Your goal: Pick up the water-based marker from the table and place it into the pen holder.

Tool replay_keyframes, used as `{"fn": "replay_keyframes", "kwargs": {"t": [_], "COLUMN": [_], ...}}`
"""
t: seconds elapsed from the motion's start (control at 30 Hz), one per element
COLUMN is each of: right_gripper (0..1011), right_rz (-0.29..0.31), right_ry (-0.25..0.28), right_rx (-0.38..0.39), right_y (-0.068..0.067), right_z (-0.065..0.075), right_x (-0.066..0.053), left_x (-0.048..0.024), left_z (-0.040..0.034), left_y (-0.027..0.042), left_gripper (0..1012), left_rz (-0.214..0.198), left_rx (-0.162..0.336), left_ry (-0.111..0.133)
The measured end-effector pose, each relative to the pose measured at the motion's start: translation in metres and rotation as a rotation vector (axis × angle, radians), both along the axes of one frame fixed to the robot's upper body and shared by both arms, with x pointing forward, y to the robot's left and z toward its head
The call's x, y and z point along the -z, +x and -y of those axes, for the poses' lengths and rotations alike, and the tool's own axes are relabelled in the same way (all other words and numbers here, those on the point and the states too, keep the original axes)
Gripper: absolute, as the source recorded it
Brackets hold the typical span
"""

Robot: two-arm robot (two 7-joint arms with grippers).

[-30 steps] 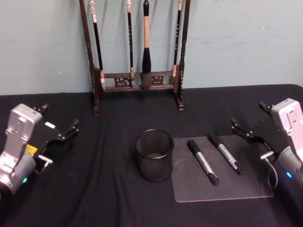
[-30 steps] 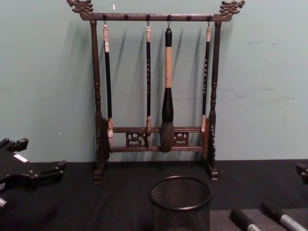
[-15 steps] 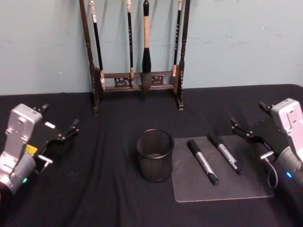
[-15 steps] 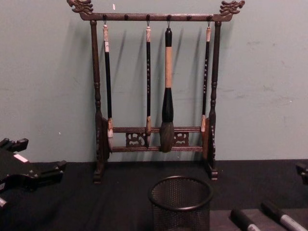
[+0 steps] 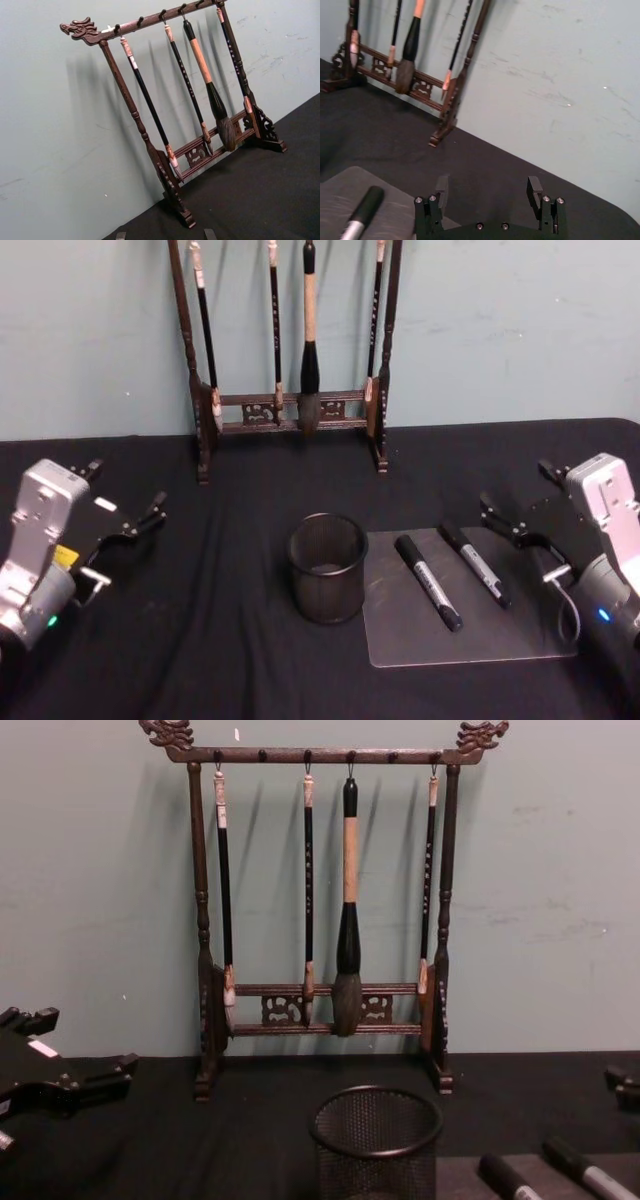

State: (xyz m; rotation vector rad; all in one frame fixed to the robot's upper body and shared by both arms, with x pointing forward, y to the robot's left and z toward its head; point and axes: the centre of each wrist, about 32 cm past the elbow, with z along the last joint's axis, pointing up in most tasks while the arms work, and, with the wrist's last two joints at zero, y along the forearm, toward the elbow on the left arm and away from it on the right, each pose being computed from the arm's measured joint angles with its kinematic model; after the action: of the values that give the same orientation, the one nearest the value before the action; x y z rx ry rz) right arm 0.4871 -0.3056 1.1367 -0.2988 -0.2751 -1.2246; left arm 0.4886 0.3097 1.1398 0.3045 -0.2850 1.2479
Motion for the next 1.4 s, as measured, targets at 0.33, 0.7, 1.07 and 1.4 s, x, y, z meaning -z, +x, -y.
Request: {"fn": "replay_keyframes", "kwargs": {"t": [0.33,0.7,1.07,1.4], "right_gripper": [1002,1002,1003,1002], "right_rz": [-0.038,-0.15,-0.267,-0.313], "right_ry": [0.063,0.145,0.167,0.134], "right_rx": [-0.052,-0.06,-0.075,-0.087], "right_y": [0.002,0.004,0.006,0.006], "right_z": [-0.006,-0.009,-0.013,-0.016], "right_x": [-0.001,-0.005,-0.007,-0.003], "left_x": [0.0,0.0,0.0,0.0], "left_z": [0.0,0.0,0.0,0.0], "left_y": [0.0,0.0,0.0,0.0], "left_gripper": [1009,1009,1009,1009], "left_rz": [0.0,0.0,0.0,0.0], "left_rx": [0.0,0.0,0.0,0.0], "left_ry": [0.0,0.0,0.0,0.0]}}
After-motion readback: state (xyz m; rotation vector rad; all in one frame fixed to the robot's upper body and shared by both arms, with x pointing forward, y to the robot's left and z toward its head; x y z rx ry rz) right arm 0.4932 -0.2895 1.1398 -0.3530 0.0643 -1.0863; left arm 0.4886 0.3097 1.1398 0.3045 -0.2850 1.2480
